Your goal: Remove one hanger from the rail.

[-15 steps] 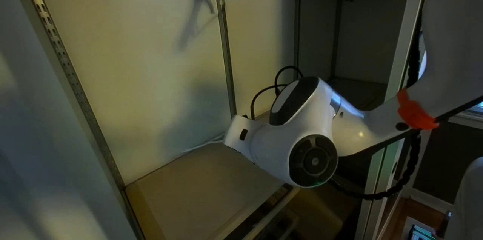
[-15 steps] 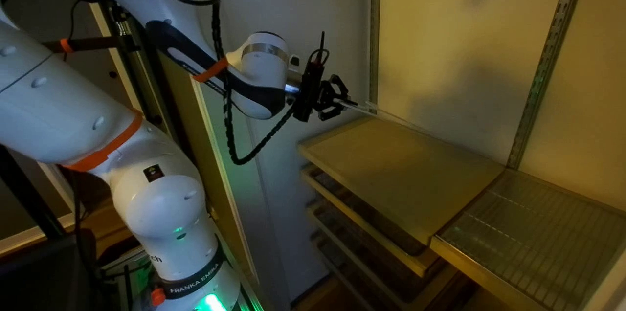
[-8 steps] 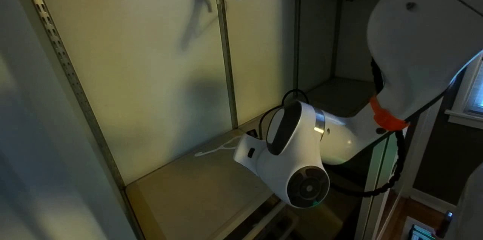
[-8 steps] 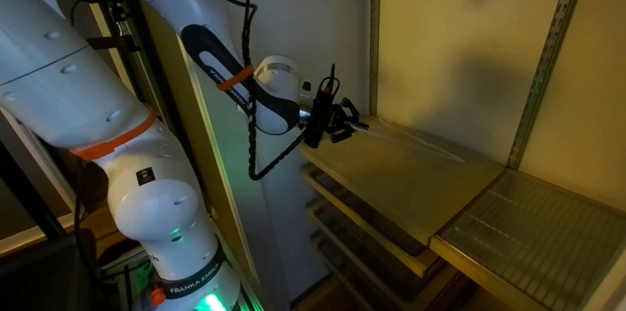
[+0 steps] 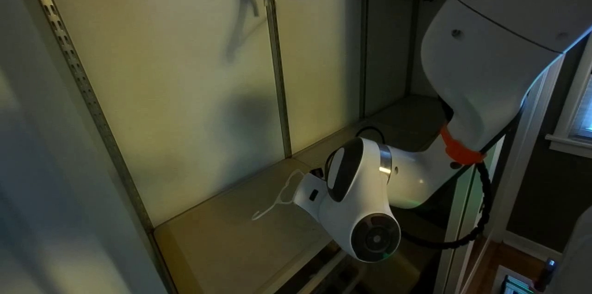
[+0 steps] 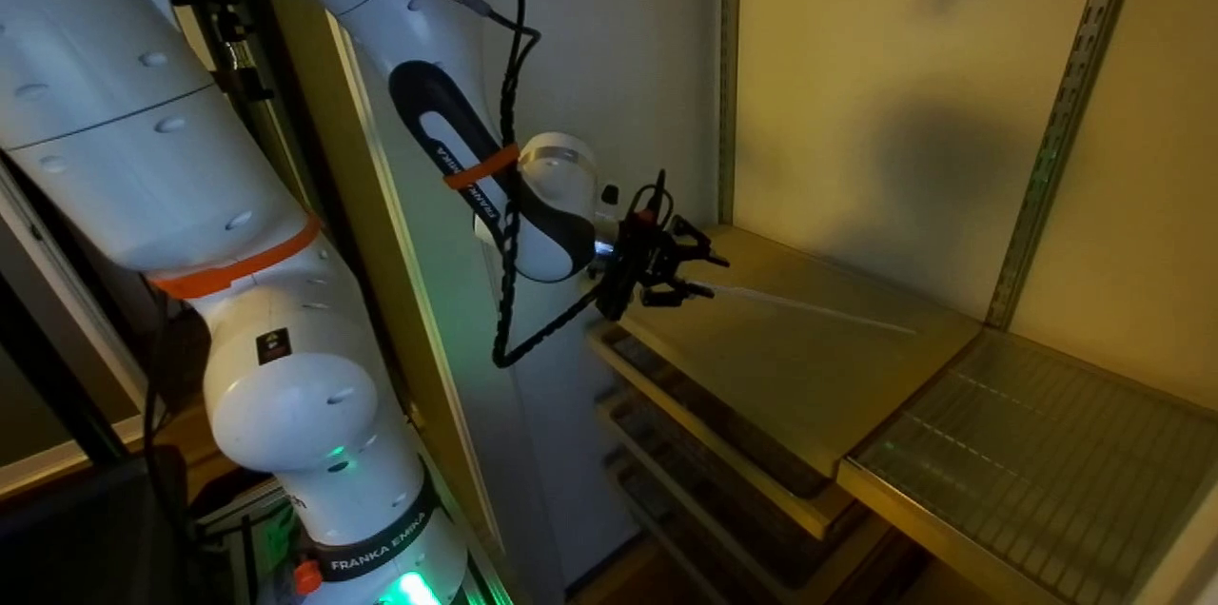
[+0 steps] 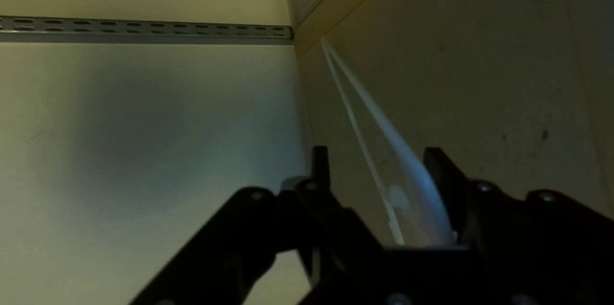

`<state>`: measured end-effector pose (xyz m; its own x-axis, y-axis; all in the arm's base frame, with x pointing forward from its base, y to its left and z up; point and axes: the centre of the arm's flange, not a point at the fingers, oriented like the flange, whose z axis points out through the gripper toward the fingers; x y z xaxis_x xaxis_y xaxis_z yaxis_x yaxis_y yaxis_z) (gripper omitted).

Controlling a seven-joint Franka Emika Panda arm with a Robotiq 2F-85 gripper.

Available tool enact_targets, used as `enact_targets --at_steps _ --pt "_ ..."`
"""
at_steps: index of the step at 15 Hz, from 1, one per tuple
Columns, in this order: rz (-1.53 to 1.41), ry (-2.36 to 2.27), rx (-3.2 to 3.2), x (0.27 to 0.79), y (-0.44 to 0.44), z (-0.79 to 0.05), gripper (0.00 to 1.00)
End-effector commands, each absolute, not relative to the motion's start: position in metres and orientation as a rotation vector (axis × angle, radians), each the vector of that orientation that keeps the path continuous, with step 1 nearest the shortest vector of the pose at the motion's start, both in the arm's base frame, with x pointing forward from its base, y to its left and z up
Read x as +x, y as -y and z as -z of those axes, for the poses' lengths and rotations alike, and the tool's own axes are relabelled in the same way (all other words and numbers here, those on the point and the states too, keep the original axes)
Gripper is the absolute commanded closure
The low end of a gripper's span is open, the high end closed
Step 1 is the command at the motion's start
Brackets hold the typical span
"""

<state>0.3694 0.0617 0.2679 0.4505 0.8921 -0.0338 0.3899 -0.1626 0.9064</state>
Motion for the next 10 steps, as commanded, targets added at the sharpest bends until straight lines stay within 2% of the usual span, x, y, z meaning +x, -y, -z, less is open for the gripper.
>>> enact_targets --at_steps 1,3,7,10 --pt "-0.721 -1.137 1.847 0.322 -0.047 -0.280 0.15" --pt "-0.729 -1.256 1.936 0.312 -0.043 -0.288 0.01" --pt "-0.804 -1.362 2.135 0.293 -0.017 -0.311 0.00" --pt "-0.889 -1.175 2.305 0.291 0.028 -0.337 0.00"
